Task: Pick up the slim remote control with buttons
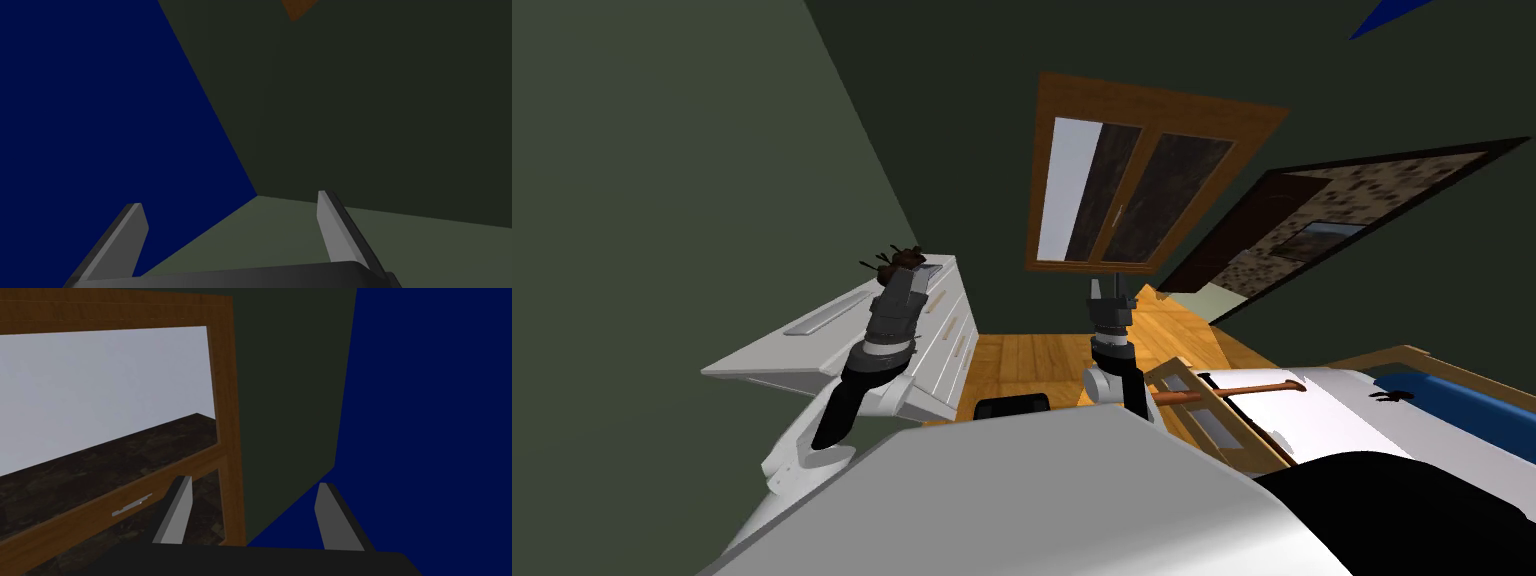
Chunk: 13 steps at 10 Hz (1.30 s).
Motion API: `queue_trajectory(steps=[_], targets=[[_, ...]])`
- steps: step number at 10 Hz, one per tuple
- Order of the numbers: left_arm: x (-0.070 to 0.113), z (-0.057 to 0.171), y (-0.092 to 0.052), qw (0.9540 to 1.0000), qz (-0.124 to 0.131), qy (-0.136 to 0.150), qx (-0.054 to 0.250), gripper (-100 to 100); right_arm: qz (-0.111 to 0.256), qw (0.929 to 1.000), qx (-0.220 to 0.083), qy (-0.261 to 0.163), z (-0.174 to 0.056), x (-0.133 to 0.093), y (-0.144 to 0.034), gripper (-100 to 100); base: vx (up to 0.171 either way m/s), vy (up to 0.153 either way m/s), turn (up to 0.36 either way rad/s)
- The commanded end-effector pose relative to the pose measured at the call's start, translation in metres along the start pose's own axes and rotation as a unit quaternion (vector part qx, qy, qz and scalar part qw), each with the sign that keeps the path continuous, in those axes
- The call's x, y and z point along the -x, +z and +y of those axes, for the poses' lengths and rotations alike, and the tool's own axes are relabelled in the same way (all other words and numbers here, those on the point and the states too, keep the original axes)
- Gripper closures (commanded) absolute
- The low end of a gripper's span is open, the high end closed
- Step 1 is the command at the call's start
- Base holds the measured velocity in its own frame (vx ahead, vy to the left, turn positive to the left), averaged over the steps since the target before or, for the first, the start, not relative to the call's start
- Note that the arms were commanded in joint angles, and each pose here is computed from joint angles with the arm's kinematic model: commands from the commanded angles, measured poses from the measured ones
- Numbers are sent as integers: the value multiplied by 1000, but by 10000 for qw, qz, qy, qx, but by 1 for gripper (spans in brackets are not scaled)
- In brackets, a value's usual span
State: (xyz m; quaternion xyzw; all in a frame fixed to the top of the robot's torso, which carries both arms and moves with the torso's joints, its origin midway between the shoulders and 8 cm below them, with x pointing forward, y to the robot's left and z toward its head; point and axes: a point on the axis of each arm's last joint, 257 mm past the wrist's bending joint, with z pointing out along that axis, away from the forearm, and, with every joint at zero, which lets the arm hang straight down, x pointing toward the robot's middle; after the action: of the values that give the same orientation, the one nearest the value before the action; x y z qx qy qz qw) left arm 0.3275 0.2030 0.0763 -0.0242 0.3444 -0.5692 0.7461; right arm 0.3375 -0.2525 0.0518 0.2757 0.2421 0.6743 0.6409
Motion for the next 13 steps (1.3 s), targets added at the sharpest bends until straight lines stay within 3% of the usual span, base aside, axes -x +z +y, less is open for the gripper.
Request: queue_trajectory(steps=[1, 2, 3, 4, 5, 6, 7, 8, 9, 10, 11, 12, 13], targets=[[-5, -4, 0, 9995, 225, 143, -157, -100, 0, 10000, 0, 0, 0, 0, 0, 0, -33, -40, -69], [-9, -8, 0, 9976, 415, 382, -390, -100, 0, 10000, 0, -1, 0, 0, 0, 0, -34, -47, -104], [-12, -9, 0, 9968, 546, 413, -423, -100, 0, 10000, 0, 0, 0, 0, 0, 0, -28, -39, -86], [-17, -12, -1, 9928, 737, 675, -664, -100, 0, 10000, 0, -1, 0, 0, 0, 0, -40, -38, -139], [-20, -13, -2, 9911, 880, 709, -699, -100, 0, 10000, 0, 0, 0, 0, 0, 0, -35, -28, -65], [-25, -15, -4, 9848, 1074, 994, -938, -100, 0, 10000, 0, -1, 0, 0, 0, 0, -37, -28, -139], [-27, -16, -5, 9825, 1211, 1025, -978, -100, 0, 10000, 0, 0, 0, 0, 0, 0, -33, -21, -72], [-32, -16, -8, 9734, 1421, 1335, -1207, -100, 0, 10000, -1, -1, 0, 0, 0, 0, -30, -24, -129], [-35, -17, -9, 9702, 1555, 1363, -1263, -100, 0, 10000, 0, -1, 0, 0, 0, 0, -25, -19, -74], [-40, -16, -13, 9581, 1772, 1691, -1485, -100, 0, 10000, -1, -1, 0, 0, 0, 0, -32, -18, -139], [-42, -17, -15, 9540, 1907, 1716, -1551, -100, 0, 10000, 0, -1, 0, 0, 0, 0, -29, -12, -72], [-42, -17, -16, 9528, 1948, 1725, -1562, -100, 0, 10000, -1, -1, 0, 0, 0, 0, -11, -4, 15], [-47, -15, -22, 9355, 2210, 2068, -1825, -100, 0, 10000, -1, -1, 0, 0, 0, 0, -16, -7, -119]])
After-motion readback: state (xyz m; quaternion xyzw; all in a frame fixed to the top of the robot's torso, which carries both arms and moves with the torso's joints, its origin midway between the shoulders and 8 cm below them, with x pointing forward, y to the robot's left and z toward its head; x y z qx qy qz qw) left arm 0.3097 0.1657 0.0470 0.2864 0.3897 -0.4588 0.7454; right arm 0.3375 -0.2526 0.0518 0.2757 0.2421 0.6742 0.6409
